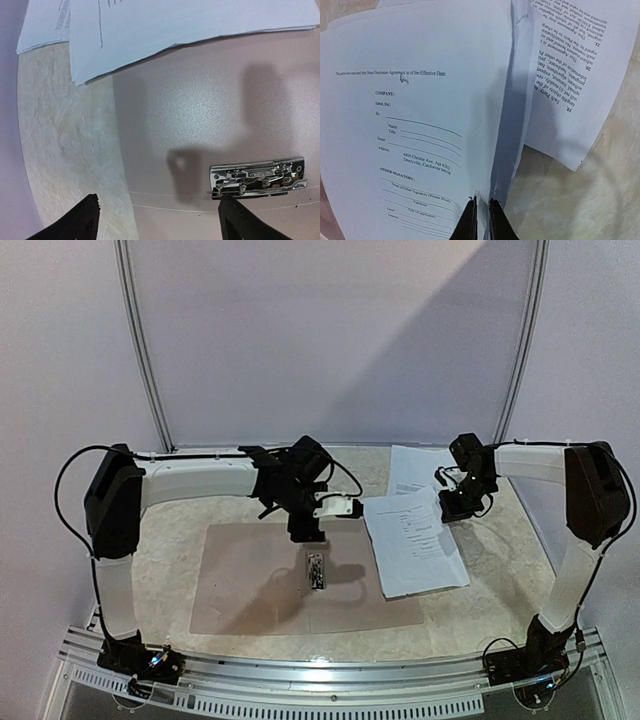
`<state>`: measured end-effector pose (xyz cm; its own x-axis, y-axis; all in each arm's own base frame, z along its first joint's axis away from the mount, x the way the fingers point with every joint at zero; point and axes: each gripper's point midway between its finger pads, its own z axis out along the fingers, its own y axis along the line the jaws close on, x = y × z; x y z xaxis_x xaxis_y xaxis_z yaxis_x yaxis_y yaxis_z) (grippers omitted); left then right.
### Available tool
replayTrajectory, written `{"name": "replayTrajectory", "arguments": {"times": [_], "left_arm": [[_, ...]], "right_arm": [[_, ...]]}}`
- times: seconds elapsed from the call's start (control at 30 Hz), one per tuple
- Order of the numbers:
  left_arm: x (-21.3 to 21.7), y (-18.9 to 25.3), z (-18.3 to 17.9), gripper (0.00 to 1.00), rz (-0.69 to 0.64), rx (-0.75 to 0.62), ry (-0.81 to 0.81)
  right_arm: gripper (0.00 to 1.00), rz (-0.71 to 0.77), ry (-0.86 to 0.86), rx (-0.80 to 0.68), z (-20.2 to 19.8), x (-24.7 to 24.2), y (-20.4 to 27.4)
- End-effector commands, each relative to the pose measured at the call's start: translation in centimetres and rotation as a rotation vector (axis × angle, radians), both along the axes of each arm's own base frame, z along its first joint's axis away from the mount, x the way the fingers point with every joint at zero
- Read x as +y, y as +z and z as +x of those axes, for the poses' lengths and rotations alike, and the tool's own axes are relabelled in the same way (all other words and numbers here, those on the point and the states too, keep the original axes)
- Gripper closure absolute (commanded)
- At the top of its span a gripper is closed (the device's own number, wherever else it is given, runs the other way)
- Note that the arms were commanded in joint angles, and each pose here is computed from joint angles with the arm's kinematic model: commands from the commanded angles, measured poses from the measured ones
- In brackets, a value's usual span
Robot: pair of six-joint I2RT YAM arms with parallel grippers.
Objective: Put the files into the folder
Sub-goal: Pick up the file from the corner of the board.
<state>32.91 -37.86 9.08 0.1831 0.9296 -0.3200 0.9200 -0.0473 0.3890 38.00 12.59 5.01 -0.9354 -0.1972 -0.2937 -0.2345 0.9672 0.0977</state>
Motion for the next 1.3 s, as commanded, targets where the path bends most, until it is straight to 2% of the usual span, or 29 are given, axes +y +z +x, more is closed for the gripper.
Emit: {"name": "replayTrajectory", "arguments": {"times": [0.0,0.17,0.27,0.53,0.77,0.9,1.07,1.27], "left_arm": [[-0.5,0.1,-0.9,0.16,0.001,-0.004,-0.011],[-1.6,-0.2,-1.2,0.16,-0.010,-0.002,-0.028],[-4.2,-0.3,-1.1,0.16,-0.035,-0.014,-0.048],[-8.9,-1.9,1.5,0.16,-0.029,-0.150,-0.048],[-9.9,-4.0,2.3,0.16,-0.010,-0.177,-0.046],[-9.6,-5.3,2.3,0.17,0.017,-0.174,-0.047],[-9.4,-5.7,2.3,0.17,0.021,-0.179,-0.042],[-9.6,-4.9,2.3,0.17,0.011,-0.187,-0.052]], "right_arm": [[0.91,0.026,0.015,0.023,-0.2,0.5,-0.6],[0.89,0.042,0.024,0.028,-0.2,0.8,-0.8],[0.89,0.052,0.030,0.032,-0.1,1.1,-1.1],[0.91,0.120,0.050,0.045,-0.4,2.3,-1.1],[0.95,0.326,0.121,0.039,-1.0,5.5,0.7],[0.92,0.419,0.137,0.041,-1.3,6.8,1.2],[0.88,0.411,0.102,0.085,-1.3,6.7,-0.2],[0.88,0.302,0.054,0.114,-1.2,5.1,-2.3]]}}
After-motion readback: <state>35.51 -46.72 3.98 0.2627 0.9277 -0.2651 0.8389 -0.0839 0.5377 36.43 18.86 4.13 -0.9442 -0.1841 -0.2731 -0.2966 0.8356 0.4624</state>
